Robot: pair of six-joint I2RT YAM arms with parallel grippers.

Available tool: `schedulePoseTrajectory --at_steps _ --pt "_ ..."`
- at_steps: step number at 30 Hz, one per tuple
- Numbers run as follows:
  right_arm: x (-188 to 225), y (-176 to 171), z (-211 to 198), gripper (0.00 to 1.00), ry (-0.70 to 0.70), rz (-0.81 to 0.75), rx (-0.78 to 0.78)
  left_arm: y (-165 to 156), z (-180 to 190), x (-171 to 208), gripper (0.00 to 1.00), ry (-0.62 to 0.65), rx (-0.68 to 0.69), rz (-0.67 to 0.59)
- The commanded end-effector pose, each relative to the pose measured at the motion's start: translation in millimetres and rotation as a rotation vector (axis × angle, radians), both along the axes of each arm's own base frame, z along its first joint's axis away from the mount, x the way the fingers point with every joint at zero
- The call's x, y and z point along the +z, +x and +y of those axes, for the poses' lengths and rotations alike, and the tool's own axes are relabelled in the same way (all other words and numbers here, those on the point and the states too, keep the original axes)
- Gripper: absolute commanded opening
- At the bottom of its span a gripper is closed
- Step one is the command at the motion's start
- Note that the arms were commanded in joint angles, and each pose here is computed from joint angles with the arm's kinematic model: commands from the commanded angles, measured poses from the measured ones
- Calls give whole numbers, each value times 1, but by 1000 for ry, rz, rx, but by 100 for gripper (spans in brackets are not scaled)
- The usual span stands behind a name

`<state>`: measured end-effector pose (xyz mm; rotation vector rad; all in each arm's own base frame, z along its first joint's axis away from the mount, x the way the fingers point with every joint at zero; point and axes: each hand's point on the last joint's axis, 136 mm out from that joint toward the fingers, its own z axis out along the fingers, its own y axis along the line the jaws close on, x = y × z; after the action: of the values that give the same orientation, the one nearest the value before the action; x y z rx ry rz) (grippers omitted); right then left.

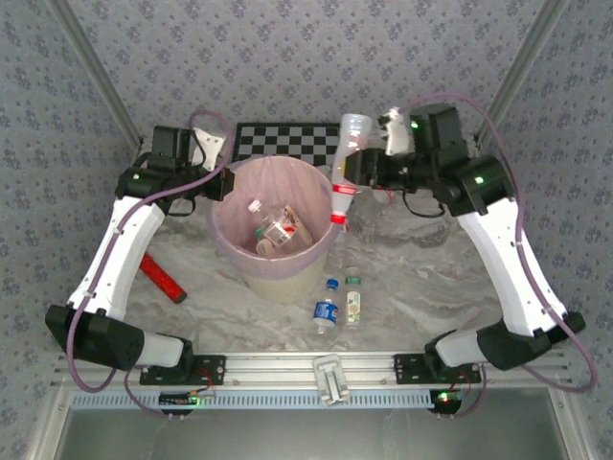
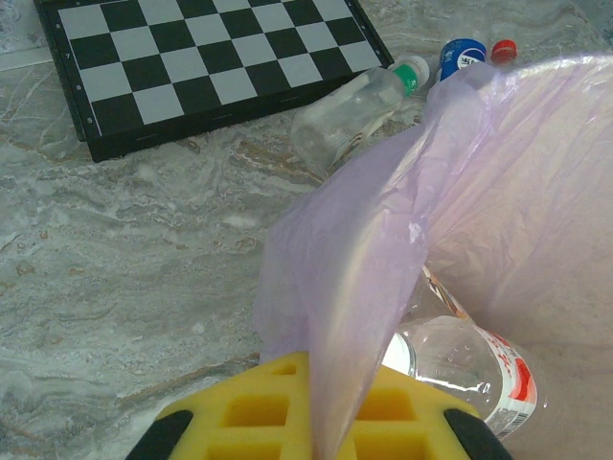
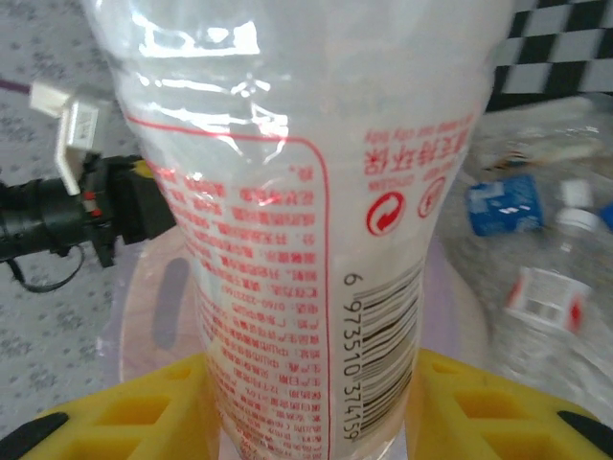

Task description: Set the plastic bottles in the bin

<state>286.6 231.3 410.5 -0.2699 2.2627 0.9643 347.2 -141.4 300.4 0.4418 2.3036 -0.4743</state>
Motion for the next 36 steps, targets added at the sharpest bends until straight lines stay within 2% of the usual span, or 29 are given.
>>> schedulePoseTrajectory --at_steps 1,8,18,23,31,36 --pt "-3 2 39 48 -26 -22 100 -20 -9 -12 0 -30 -43 81" --pt "-67 5 99 47 -260 48 200 -21 -10 -10 0 -37 -46 76" --pt "-170 -1 131 49 -573 192 296 -22 -11 -9 0 -38 -57 74" --pt "-214 5 142 50 -623 240 299 -22 -11 -8 0 -40 -58 68" --pt "-274 7 152 56 -597 321 254 -23 -13 -8 0 -47 -72 73" --pt "-272 10 148 71 -594 311 238 -24 -13 -10 0 -43 -71 74"
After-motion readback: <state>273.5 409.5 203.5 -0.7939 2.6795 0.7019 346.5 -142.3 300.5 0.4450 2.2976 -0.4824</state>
